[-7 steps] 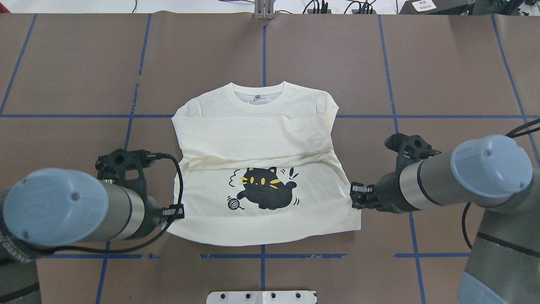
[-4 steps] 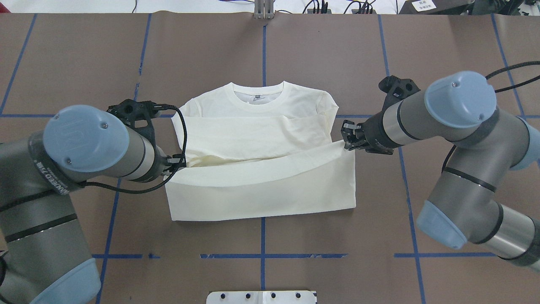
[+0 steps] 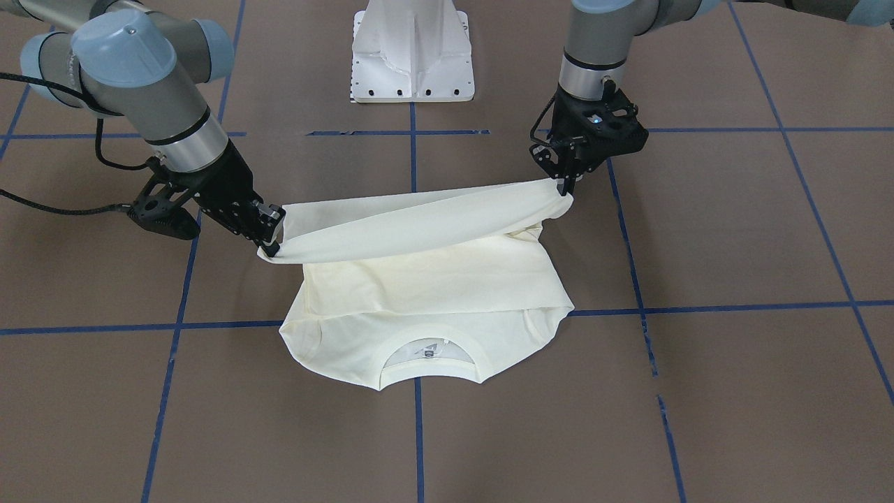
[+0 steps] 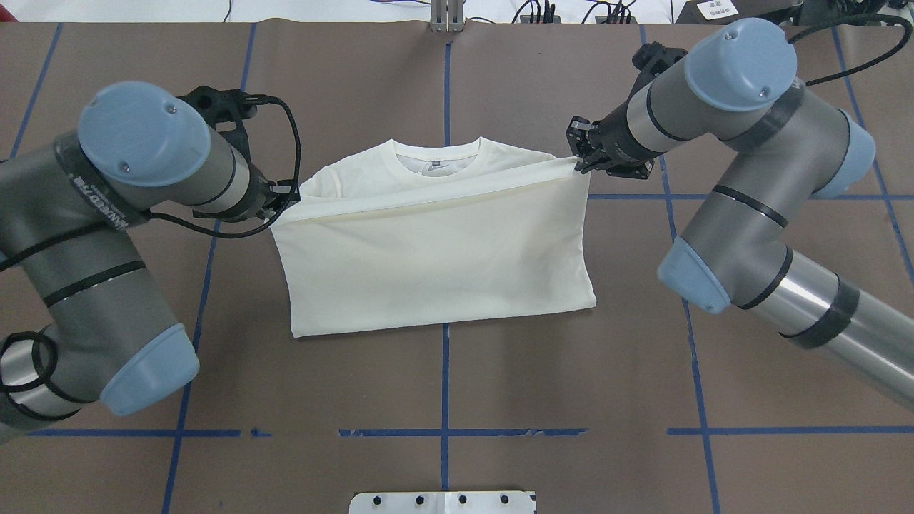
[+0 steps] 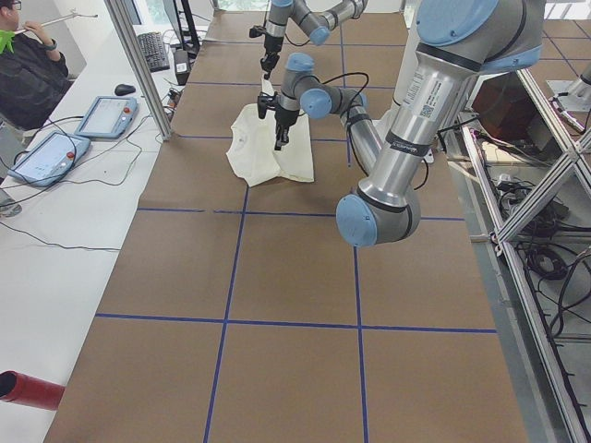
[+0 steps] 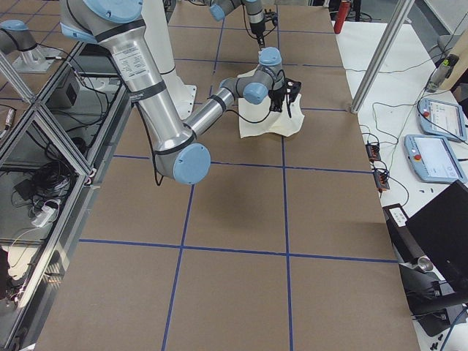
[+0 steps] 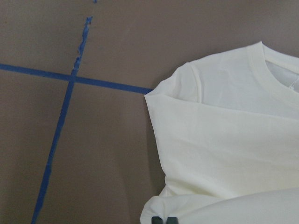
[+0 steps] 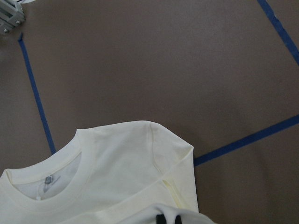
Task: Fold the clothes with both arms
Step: 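Release the hem and raise the left gripper while the right gripper holds the collar corner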
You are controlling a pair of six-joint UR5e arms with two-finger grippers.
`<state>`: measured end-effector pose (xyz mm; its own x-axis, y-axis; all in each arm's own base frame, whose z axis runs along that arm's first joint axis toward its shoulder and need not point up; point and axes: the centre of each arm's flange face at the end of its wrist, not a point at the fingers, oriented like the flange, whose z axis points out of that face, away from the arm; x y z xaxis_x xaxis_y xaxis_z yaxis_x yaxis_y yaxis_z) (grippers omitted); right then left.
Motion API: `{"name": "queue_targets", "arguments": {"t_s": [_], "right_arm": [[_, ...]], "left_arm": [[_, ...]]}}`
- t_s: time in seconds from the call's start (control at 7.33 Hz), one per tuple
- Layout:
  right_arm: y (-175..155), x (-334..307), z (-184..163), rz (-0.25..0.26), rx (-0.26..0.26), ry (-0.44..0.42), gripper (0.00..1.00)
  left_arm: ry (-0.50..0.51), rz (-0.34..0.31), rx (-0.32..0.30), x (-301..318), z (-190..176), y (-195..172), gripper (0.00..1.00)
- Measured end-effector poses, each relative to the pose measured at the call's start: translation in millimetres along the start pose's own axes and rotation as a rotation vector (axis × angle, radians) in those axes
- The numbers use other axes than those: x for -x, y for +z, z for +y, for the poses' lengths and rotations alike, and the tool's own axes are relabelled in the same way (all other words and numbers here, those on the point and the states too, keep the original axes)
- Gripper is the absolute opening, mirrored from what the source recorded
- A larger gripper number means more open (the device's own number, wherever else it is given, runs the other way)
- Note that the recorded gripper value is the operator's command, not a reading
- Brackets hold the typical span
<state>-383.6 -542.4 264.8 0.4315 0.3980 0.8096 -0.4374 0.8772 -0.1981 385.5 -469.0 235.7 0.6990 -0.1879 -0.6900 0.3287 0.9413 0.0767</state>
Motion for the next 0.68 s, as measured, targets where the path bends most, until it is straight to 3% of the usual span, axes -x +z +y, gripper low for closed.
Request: {"name": "queue_targets", "arguments": {"t_s": [0.27,0.68], "right_arm": [[33,10,-32,0.002,-0.019,0.015,0.00],[84,6,-57,0.025,-0.017,0.028,0.00]], "left_arm": [[-0.014,0.017,-0.030,-6,-38,43,0.00],[-0.020,0.045,-0.049,-9,-61,107,0.00]]}}
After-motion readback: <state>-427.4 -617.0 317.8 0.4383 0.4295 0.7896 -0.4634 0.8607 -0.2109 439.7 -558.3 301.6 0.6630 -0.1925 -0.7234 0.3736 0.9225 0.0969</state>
